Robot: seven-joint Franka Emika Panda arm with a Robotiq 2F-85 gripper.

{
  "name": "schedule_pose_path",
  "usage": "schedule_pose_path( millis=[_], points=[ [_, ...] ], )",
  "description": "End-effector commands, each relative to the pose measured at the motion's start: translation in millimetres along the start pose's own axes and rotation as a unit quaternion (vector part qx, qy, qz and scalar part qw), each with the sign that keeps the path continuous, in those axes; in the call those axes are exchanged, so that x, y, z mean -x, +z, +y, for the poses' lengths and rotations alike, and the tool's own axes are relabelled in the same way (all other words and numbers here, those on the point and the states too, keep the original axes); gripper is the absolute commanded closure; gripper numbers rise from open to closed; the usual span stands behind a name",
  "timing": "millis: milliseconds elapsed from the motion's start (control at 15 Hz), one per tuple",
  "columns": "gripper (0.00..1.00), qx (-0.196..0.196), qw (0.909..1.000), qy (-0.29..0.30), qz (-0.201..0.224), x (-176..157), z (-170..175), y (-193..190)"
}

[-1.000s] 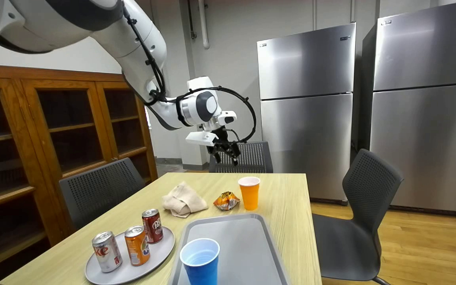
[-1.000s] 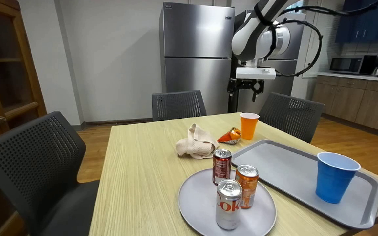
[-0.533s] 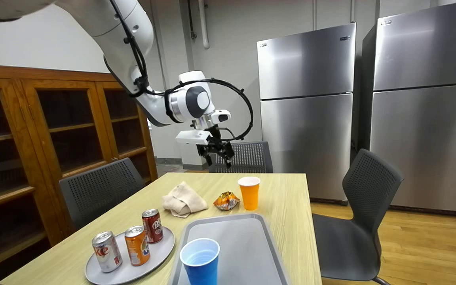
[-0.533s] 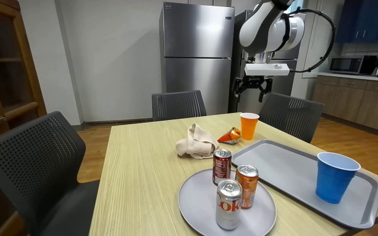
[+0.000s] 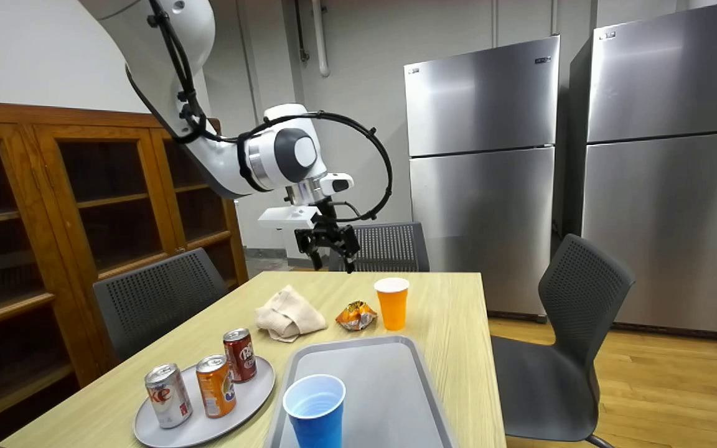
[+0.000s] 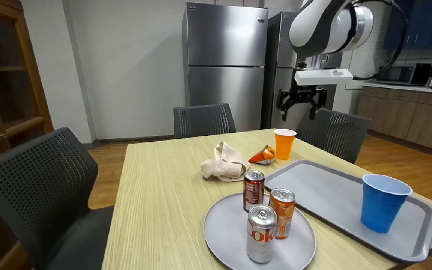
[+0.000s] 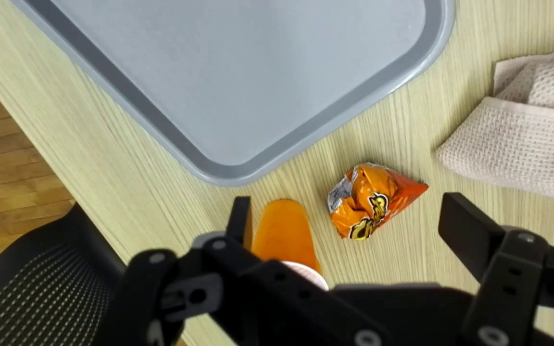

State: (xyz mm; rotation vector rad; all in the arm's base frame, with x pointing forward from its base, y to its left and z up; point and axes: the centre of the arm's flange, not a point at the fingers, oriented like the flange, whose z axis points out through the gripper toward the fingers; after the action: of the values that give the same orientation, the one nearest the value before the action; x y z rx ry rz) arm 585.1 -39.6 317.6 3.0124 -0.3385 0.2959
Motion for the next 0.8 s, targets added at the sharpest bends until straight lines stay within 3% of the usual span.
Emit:
schedule_pose_path(
  millis=[0,733],
  points=[
    [0.0,0.006,0.9998,-0.019,0.002,38,6,-21],
    [0.0,0.012,0.9994,-0.021,-0.023,102,13,-29]
  ],
)
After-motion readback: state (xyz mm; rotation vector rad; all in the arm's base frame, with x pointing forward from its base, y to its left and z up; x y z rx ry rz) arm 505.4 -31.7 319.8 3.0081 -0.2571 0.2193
